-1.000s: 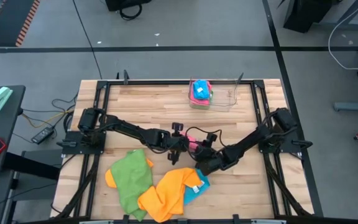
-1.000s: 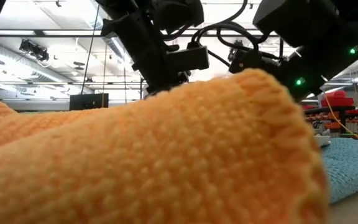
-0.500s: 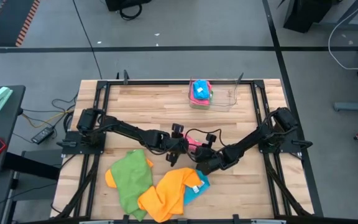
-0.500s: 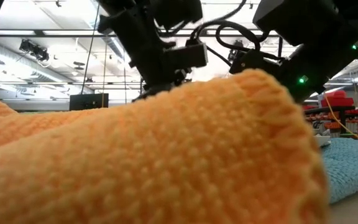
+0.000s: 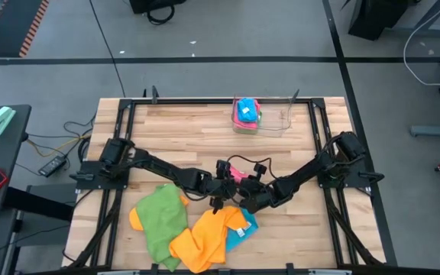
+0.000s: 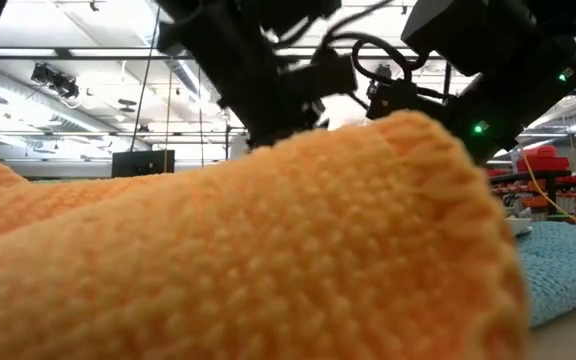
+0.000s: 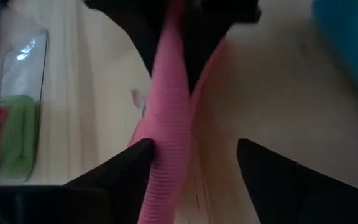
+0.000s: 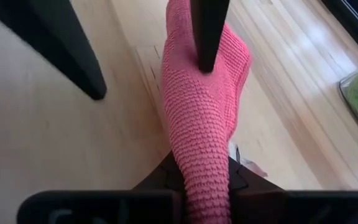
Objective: Fold microfiber towels
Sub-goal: Fold the pink towel
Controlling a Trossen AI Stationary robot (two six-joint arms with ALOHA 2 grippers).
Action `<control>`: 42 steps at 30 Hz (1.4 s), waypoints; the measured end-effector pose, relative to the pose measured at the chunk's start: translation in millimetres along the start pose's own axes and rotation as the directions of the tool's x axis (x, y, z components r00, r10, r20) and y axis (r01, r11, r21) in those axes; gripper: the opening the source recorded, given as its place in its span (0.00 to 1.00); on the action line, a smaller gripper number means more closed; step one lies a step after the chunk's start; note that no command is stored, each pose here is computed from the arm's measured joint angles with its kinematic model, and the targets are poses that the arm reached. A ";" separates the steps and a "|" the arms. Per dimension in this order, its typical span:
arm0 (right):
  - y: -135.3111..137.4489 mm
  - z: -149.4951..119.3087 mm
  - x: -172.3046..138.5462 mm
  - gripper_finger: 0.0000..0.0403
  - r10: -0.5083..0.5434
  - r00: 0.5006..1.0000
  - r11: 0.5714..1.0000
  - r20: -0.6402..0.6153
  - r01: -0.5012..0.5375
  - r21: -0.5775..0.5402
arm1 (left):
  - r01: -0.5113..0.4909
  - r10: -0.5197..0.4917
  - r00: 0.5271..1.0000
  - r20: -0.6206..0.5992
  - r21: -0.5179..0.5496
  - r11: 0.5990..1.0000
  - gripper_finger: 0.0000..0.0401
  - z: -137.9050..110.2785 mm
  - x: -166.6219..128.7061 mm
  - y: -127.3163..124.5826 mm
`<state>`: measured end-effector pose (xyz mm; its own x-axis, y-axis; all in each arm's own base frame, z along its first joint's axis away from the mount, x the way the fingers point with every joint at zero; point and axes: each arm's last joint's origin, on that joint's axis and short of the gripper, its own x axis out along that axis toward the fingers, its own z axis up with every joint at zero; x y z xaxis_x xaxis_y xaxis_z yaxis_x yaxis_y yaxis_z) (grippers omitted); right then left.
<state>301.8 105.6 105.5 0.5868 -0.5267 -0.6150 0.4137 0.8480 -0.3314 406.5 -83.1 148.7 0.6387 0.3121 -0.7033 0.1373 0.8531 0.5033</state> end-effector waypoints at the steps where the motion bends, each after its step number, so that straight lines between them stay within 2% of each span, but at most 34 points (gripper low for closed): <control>1: 0.0 0.0 0.0 0.10 0.000 1.000 1.000 0.000 0.000 0.004 | -0.014 0.014 1.000 -0.011 0.011 1.000 0.63 -1.7 3.5 -1.3; 8: 0.7 0.9 -0.1 0.10 0.007 1.000 1.000 0.006 -0.008 0.013 | -0.058 0.060 0.997 -0.045 0.057 0.997 0.62 -8.5 17.6 1.8; 12: 1.2 1.3 0.0 0.10 0.019 1.000 1.000 0.006 -0.019 0.018 | -0.069 0.071 0.997 -0.031 0.049 0.996 0.59 -7.5 19.3 6.2; 19: 2.0 1.3 -0.4 0.10 0.034 0.999 0.999 0.002 -0.034 0.010 | -0.094 0.091 0.995 0.032 0.142 0.985 0.58 1.9 12.3 -4.2; 23: 2.2 1.8 -0.5 0.10 0.035 0.999 0.999 0.004 -0.035 0.008 | -0.085 0.078 0.996 0.041 0.216 0.973 0.62 3.2 10.0 -9.0; 28: 2.1 1.9 -0.3 0.10 0.035 0.999 0.999 0.004 -0.035 0.012 | -0.069 0.064 0.997 0.037 0.166 0.984 0.75 1.5 13.0 -3.8; 32: 1.7 1.8 -0.1 0.10 0.032 0.999 0.999 0.003 -0.032 0.016 | -0.060 0.061 0.998 -0.002 0.165 0.985 0.79 -3.9 16.7 0.8; 42: 1.9 2.0 0.0 0.10 0.034 0.999 0.999 0.007 -0.034 0.019 | -0.068 0.079 0.995 -0.062 0.166 0.984 0.67 -13.5 27.9 10.5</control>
<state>304.0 107.1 106.3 0.6053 -0.4983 -0.6208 0.4068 0.8640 -0.2968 415.5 -59.8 127.6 0.5998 0.4040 -0.6907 0.2172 0.7486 0.6264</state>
